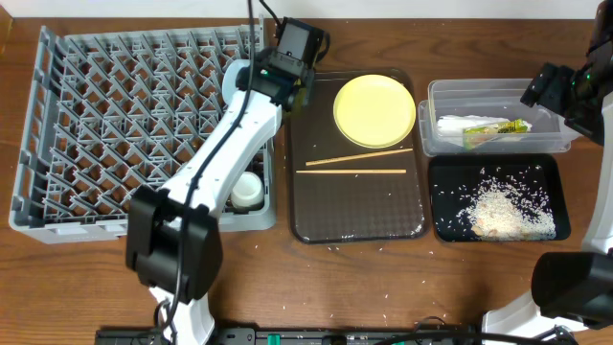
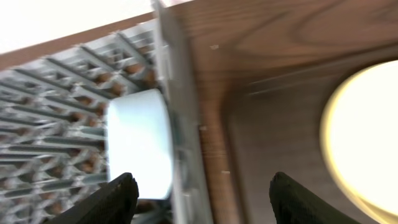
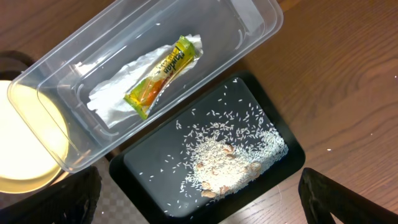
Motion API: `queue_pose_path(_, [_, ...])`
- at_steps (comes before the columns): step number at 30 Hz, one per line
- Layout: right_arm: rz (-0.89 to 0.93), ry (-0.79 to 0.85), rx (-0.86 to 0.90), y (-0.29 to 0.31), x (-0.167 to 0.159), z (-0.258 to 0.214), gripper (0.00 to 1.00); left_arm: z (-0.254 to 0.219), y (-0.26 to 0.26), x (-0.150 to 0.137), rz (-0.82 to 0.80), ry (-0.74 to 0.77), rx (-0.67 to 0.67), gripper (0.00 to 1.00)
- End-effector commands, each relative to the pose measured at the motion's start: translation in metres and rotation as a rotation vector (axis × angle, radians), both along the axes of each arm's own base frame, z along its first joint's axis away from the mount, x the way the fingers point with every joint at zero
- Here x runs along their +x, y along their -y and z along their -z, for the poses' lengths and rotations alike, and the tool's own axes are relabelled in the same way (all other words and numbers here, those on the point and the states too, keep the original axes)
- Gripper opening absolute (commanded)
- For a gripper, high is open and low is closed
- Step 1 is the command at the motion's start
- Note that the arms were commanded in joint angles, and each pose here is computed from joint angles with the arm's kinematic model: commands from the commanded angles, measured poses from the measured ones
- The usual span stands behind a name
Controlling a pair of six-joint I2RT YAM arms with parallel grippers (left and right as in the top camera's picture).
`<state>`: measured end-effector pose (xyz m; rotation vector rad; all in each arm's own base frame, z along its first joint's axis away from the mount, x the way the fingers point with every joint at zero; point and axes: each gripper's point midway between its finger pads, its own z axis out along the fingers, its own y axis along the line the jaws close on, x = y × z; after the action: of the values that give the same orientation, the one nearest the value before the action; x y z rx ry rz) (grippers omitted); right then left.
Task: Sort waste into correct bins and load items into the dishwasher
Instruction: 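Move the left gripper over to the yellow plate on the brown tray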
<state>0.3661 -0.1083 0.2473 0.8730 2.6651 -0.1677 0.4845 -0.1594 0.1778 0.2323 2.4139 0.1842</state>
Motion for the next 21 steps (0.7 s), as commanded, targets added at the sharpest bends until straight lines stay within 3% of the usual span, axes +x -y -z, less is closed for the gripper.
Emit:
queue_pose_path(1, [0.017,-0.001,0.000,0.001,0.000,0.001,0.99,-0.011,0.026,-0.015,0.042,-0.046,-0.200,0.70])
queue_pose_path(17, [0.017,-0.001,0.000,0.001,0.000,0.001,0.99,-0.004,0.068,-0.041,0.054,-0.209,-0.488,0.70])
queue_pose_path(21, [0.017,-0.001,0.000,0.001,0.000,0.001,0.99,-0.005,0.084,-0.050,0.084,-0.224,-0.499,0.70])
